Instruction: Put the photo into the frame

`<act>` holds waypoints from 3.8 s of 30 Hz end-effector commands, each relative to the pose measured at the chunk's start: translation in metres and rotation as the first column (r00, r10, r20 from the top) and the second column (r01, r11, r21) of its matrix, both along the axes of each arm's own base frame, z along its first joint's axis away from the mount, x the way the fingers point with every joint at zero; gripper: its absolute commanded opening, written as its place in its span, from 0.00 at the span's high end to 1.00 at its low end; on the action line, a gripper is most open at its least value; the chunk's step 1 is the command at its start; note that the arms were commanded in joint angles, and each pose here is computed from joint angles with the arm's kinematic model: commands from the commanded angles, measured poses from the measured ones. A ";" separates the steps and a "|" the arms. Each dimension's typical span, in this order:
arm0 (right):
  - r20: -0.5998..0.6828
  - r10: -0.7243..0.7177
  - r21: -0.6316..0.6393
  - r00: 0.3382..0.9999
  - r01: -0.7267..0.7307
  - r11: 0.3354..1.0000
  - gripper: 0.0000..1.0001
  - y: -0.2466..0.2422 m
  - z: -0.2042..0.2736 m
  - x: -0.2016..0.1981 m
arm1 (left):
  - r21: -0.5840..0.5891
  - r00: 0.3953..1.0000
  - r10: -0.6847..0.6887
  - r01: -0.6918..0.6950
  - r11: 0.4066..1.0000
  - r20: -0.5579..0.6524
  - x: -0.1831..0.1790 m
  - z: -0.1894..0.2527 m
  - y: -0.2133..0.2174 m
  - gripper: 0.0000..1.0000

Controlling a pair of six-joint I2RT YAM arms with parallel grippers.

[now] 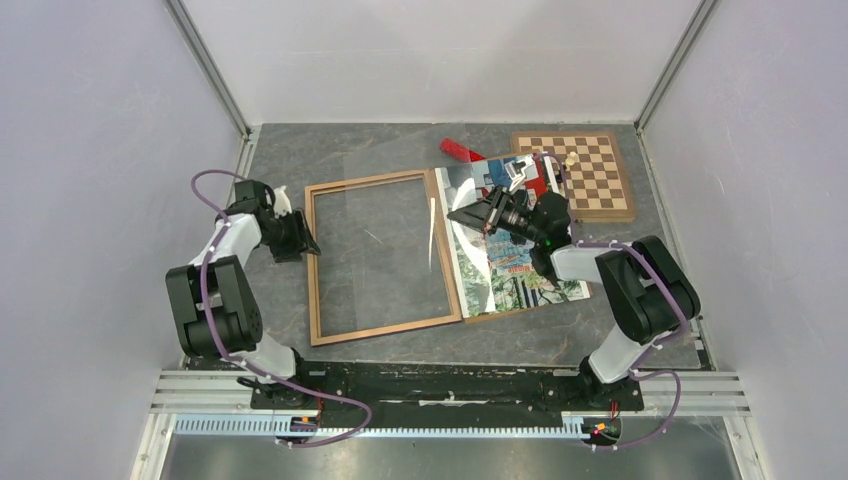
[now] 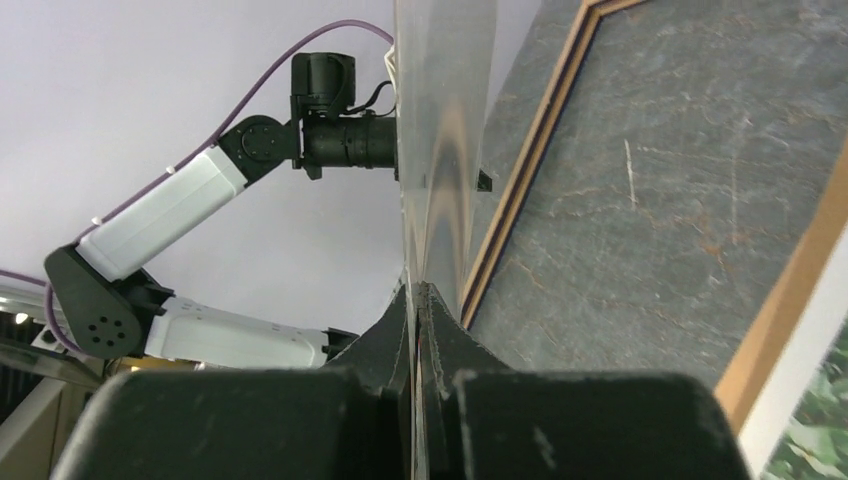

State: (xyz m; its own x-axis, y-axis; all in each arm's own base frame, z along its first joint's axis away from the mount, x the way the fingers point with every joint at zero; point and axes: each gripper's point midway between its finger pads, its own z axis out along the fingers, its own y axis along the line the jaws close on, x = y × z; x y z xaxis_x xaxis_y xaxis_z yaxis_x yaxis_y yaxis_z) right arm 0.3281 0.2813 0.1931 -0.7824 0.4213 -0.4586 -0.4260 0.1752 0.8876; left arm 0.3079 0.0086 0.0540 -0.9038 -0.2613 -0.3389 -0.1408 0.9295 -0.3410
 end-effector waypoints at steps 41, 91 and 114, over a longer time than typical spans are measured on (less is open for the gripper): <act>-0.136 0.132 0.175 0.982 -0.107 0.979 1.00 0.093 -0.022 0.015 | 0.187 0.931 0.026 -0.100 0.977 0.364 0.024 0.137 0.037 0.20; -0.228 0.068 0.139 0.971 -0.037 0.990 1.00 0.106 -0.079 0.037 | 0.155 0.924 0.025 -0.091 0.984 0.382 0.026 0.133 0.031 0.21; -0.242 0.103 0.092 0.965 -0.083 0.992 1.00 0.115 -0.094 0.042 | 0.149 0.922 0.019 -0.083 0.985 0.386 0.025 0.132 0.029 0.21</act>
State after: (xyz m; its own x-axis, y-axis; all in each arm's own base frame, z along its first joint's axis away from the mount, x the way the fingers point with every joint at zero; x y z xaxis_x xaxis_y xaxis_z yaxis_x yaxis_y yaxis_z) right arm 0.3670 0.3903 0.0886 -0.9066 0.3856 -0.1712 -0.1479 0.0895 0.9849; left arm 0.3274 0.0378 0.1719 -0.7244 -0.2441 -0.6448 -0.1170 0.9652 -0.2339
